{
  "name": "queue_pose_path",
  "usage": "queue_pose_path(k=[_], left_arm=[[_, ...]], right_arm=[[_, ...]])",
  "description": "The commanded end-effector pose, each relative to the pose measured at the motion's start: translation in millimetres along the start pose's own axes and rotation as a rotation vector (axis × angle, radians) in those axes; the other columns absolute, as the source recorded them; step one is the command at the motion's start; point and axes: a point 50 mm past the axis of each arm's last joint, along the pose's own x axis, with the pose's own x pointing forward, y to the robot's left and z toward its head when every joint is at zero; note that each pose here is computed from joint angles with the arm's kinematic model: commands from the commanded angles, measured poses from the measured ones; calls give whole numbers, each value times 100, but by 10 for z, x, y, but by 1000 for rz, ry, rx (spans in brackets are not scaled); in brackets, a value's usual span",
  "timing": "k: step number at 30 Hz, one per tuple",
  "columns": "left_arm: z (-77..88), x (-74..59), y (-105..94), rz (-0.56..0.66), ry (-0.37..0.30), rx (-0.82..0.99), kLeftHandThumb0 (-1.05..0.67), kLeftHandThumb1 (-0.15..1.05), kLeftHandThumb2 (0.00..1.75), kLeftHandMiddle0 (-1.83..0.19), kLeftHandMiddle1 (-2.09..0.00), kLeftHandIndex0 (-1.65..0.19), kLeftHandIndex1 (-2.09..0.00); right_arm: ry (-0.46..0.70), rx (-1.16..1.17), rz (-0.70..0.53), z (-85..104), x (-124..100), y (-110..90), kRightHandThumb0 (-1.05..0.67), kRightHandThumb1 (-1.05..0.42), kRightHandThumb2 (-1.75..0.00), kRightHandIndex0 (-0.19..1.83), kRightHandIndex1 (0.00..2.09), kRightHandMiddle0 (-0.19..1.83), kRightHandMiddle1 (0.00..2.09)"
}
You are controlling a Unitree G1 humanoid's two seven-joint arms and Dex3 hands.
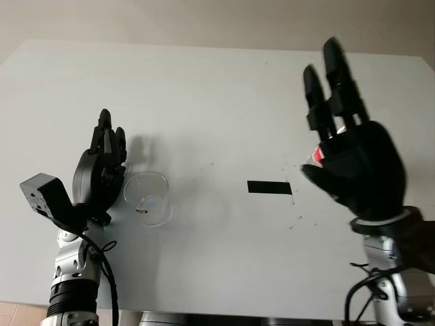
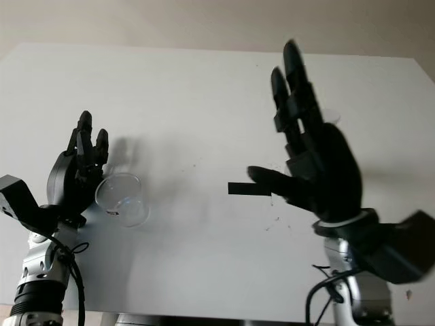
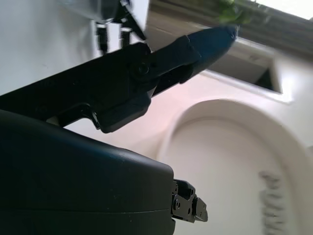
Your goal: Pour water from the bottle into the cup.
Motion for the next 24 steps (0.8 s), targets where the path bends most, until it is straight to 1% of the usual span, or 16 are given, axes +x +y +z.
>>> queue_pose_path(k=[1, 3, 5, 9, 11, 13, 16, 19, 22, 23, 24], left_arm=[[-53, -3, -17, -5, 13, -15, -83, 105, 62, 19, -1, 19, 0], [-64, -1, -18, -7, 16, -21, -83, 105, 62, 19, -1, 19, 0], [-73, 0, -20, -6, 17, -25, -83, 105, 62, 19, -1, 19, 0], [-79, -3, -22, -4, 21, -17, -83, 105, 63, 19, -1, 19, 0], [-80, -6, -17, -4, 23, -13, -83, 105, 63, 19, -1, 19, 0], [-81, -9, -13, 0, 24, -13, -83, 105, 64, 19, -1, 19, 0], [-80, -13, -5, 2, 25, -8, -83, 105, 64, 19, -2, 19, 0], [-79, -15, 2, 4, 25, -12, -83, 105, 63, 19, -2, 19, 0], [-77, -15, 11, 3, 26, -8, -83, 105, 64, 19, -3, 19, 0], [-80, -15, 14, 1, 28, -10, -83, 105, 64, 19, -3, 19, 0], [-83, -15, 17, -2, 29, -9, -83, 105, 64, 19, -2, 19, 0]], right_arm=[[-95, -21, 54, 178, 48, -42, -89, -92, -5, -19, 0, -19, 0], [-146, 8, 73, 243, 61, -69, -91, -91, -5, -19, 0, -19, 0], [-205, 39, 80, 312, 71, -101, -92, -94, -6, -19, 0, -19, 0], [-371, 124, -20, 482, 57, -140, -86, -96, -6, -18, 1, -10, 5], [-423, 96, -45, 563, 71, -174, -83, -102, -9, -19, 0, -13, 4], [-444, 39, -66, 611, 62, -237, -83, -104, -12, -19, 0, -16, 2], [-472, -84, -122, 642, 6, -354, -83, -105, -10, -19, 0, -15, 3], [-479, -232, -212, 660, -90, -461, -79, -100, -6, -19, 0, -15, 3], [-447, -300, -286, 657, -146, -457, -79, -100, -5, -19, 0, -18, 1], [-421, -359, -311, 652, -168, -459, -79, -99, -5, -19, 0, -19, 1], [-400, -401, -324, 636, -185, -471, -82, -98, -5, -19, 0, -19, 0]])
